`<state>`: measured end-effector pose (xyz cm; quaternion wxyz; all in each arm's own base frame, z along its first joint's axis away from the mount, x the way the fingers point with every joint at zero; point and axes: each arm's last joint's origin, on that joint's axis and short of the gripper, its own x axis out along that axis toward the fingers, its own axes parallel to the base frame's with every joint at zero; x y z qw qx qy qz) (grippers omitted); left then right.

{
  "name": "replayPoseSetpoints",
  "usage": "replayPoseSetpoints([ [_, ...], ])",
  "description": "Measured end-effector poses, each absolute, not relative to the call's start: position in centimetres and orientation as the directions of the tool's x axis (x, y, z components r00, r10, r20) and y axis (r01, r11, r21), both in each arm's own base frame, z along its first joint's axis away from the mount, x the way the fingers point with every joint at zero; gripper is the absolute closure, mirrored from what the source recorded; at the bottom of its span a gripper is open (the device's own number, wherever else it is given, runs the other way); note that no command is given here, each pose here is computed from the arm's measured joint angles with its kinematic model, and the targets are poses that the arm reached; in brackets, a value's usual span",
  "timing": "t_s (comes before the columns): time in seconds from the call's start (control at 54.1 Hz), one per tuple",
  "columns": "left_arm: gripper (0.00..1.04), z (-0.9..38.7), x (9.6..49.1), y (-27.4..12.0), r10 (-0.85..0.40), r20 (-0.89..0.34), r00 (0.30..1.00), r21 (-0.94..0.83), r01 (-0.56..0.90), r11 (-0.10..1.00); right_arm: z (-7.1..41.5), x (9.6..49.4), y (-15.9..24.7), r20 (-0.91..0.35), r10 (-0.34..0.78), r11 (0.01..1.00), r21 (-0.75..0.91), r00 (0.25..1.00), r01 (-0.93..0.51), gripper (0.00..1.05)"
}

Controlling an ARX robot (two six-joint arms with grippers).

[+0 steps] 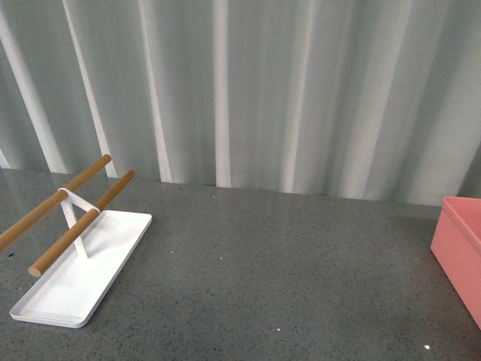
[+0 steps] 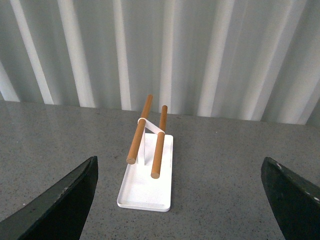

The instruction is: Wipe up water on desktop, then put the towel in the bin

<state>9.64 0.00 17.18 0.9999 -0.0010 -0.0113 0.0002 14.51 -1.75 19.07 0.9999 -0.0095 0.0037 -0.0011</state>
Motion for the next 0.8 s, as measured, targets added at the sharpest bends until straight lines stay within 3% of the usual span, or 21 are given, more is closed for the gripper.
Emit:
replayPoseSetpoints([
  [0.074,0.07,17.2,9.6,0.0,0.0,0.023,1.0,-0.002,0.0,1.0,18.7,14.1,-1.5,-0.007,-0.004,1.0,-0.018,1.0,0.004,1.01],
  [0.796,0.07,17.2,9.6,0.0,0.0,0.023,1.0,-0.002,0.0,1.0,17.5,11.7,0.0,0.027,0.0,1.0,-0.017,1.0,0.0,1.01],
])
